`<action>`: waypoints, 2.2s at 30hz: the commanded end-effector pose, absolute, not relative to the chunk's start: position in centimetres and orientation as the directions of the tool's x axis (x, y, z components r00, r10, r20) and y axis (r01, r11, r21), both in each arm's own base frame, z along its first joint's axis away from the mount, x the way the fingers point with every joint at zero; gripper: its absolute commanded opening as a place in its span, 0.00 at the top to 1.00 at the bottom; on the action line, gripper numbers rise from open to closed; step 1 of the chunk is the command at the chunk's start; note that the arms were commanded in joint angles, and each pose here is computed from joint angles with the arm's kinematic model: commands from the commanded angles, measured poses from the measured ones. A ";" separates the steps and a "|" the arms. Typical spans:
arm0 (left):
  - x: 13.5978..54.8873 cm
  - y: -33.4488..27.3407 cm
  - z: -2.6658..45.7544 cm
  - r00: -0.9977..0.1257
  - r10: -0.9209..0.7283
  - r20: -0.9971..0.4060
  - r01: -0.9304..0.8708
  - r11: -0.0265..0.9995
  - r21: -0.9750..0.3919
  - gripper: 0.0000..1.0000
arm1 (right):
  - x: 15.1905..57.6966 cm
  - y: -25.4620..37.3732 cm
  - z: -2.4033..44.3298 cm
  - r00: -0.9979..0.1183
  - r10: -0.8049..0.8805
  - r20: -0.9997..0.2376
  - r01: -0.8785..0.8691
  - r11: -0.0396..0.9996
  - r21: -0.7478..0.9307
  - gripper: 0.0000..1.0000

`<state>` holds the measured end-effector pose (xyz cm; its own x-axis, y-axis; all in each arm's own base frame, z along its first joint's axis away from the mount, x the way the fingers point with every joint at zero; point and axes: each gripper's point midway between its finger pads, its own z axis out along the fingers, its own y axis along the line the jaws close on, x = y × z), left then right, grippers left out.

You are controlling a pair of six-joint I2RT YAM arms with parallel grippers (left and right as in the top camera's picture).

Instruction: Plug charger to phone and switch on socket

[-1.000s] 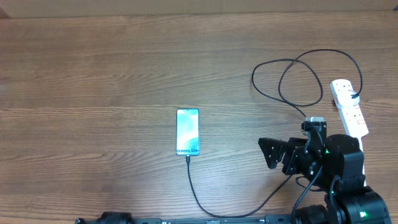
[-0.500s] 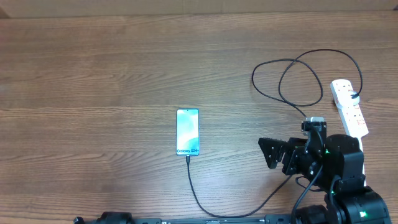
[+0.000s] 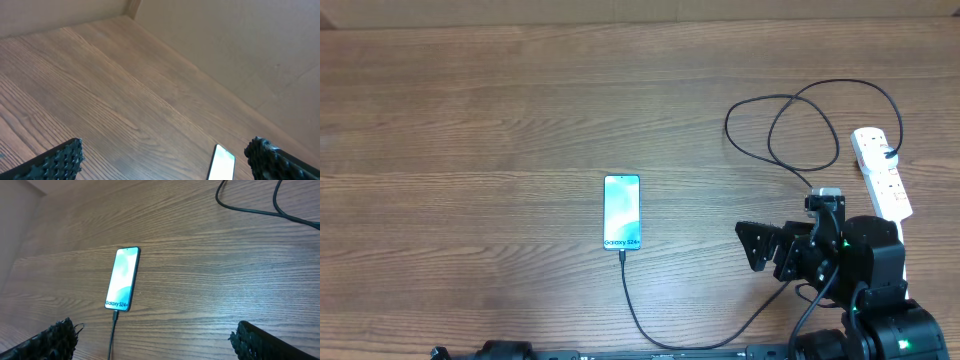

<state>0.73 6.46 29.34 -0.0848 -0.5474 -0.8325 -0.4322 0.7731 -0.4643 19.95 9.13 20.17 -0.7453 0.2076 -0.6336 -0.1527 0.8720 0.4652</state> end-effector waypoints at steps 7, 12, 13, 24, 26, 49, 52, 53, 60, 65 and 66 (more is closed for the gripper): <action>0.4 6.8 29.2 -0.058 -0.553 -0.831 -0.451 0.757 -0.473 0.00 | 20.1 9.0 20.8 -0.733 0.211 -0.647 -0.156 0.874 0.461 0.00; 0.4 6.8 29.2 -0.058 -0.554 -0.831 -0.451 0.757 -0.473 0.00 | 20.1 9.0 20.8 -0.733 0.211 -0.647 -0.155 0.874 0.461 0.00; 0.4 6.8 29.2 -0.058 -0.554 -0.831 -0.451 0.757 -0.473 0.00 | 20.1 9.0 20.8 -0.733 0.211 -0.647 -0.156 0.874 0.461 0.00; 0.4 6.8 29.2 -0.058 -0.554 -0.831 -0.451 0.757 -0.473 0.00 | 20.1 9.0 20.8 -0.733 0.211 -0.647 -0.156 0.874 0.461 0.00; 0.4 6.8 29.2 -0.057 -0.554 -0.830 -0.451 0.757 -0.474 0.00 | 20.1 9.0 20.8 -0.733 0.211 -0.647 -0.156 0.874 0.461 0.00; 0.5 6.5 29.1 -0.066 -0.560 -0.826 -0.438 0.760 -0.480 0.00 | 20.0 9.0 20.6 -0.737 0.210 -0.642 -0.152 0.874 0.461 0.00; 0.5 6.5 29.1 -0.066 -0.560 -0.826 -0.438 0.760 -0.480 0.00 | 20.0 9.0 20.6 -0.737 0.210 -0.642 -0.152 0.874 0.461 0.00; 0.5 6.5 29.1 -0.066 -0.560 -0.826 -0.438 0.760 -0.480 0.00 | 20.0 9.0 20.6 -0.737 0.210 -0.642 -0.152 0.874 0.461 0.00; 0.9 6.6 30.6 -0.005 -0.574 -0.819 -0.409 0.748 -0.522 0.00 | 20.0 9.0 20.6 -0.737 0.210 -0.642 -0.152 0.874 0.461 0.00; 1.9 7.1 35.3 0.201 -0.613 -0.764 -0.307 0.701 -0.644 0.00 | 20.0 9.0 20.6 -0.737 0.210 -0.642 -0.152 0.874 0.461 0.00; 2.2 7.1 35.9 0.225 -0.614 -0.757 -0.291 0.699 -0.653 0.00 | 20.0 9.0 20.6 -0.737 0.210 -0.642 -0.152 0.874 0.461 0.00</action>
<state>2.10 6.60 35.27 0.1545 -0.5945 -0.7891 -0.2999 0.7328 -0.6108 19.84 9.11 20.05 -0.7498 0.2068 -0.6285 -0.1493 0.8725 0.4652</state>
